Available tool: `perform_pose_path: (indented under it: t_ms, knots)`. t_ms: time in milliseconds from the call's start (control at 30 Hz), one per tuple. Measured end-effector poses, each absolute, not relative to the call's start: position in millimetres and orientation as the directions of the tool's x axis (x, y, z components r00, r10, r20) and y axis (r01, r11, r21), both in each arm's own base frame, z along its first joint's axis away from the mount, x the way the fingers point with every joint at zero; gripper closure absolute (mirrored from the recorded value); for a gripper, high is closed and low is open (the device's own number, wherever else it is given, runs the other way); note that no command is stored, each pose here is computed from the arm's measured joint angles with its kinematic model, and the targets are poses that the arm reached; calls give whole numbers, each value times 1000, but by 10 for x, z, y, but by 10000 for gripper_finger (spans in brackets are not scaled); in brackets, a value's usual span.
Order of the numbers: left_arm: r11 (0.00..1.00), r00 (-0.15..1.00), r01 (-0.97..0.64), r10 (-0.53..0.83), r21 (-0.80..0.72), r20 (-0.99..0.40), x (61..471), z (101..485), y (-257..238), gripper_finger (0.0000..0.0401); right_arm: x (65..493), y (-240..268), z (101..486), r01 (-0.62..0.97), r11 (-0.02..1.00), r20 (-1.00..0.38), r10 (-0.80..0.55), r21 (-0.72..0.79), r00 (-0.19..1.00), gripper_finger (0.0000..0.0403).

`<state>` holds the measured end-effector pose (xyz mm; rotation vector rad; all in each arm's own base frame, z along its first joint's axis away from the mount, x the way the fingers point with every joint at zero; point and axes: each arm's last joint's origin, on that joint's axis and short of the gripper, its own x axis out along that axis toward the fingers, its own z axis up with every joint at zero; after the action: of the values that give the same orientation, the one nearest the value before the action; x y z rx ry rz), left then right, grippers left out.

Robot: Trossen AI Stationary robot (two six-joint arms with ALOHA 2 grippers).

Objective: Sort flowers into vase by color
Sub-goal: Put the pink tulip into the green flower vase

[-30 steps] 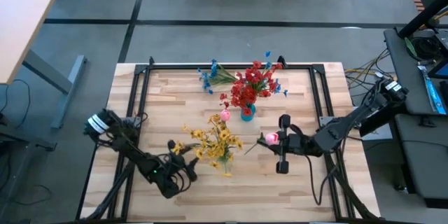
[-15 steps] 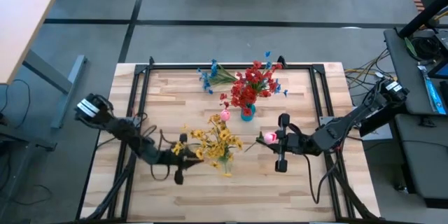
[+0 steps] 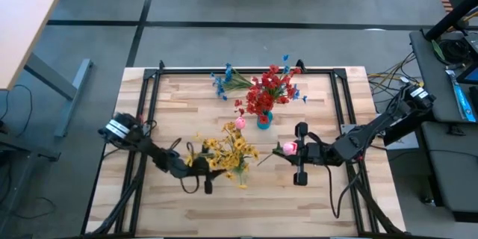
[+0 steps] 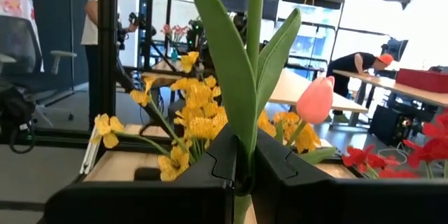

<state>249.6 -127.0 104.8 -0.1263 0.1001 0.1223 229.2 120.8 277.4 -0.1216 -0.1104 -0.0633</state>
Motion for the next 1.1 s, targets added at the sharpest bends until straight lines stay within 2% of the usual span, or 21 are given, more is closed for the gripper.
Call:
perform_pose_path:
  t_ms: [133,267,367,533,867,1000,1100]
  knots:
    - [971,985,-149,130,-186,-110,2533,955,-1223,227,2309,1202,2769,71,990,121,-56,-118,991,390]
    - [972,985,-159,145,-173,-93,2574,923,-1189,168,2326,1185,2772,81,990,131,-66,-111,989,390]
    - [979,985,-153,140,-133,-98,2608,901,-1165,143,2336,1165,2773,89,990,133,-74,-110,988,390]
    - [986,989,-127,117,-111,-93,2662,909,-1085,135,2349,1140,2773,100,989,133,-85,-110,988,390]
    - [995,994,-91,88,-37,-63,2790,962,-1049,143,2354,1130,2771,101,989,131,-87,-110,988,390]
    - [995,993,-93,90,-30,-73,2829,923,-1040,148,2359,1146,2778,13,995,143,0,-95,990,390]
    - [995,994,-91,89,-26,-62,2867,915,-1034,154,2378,1136,2780,12,996,158,2,-92,987,390]
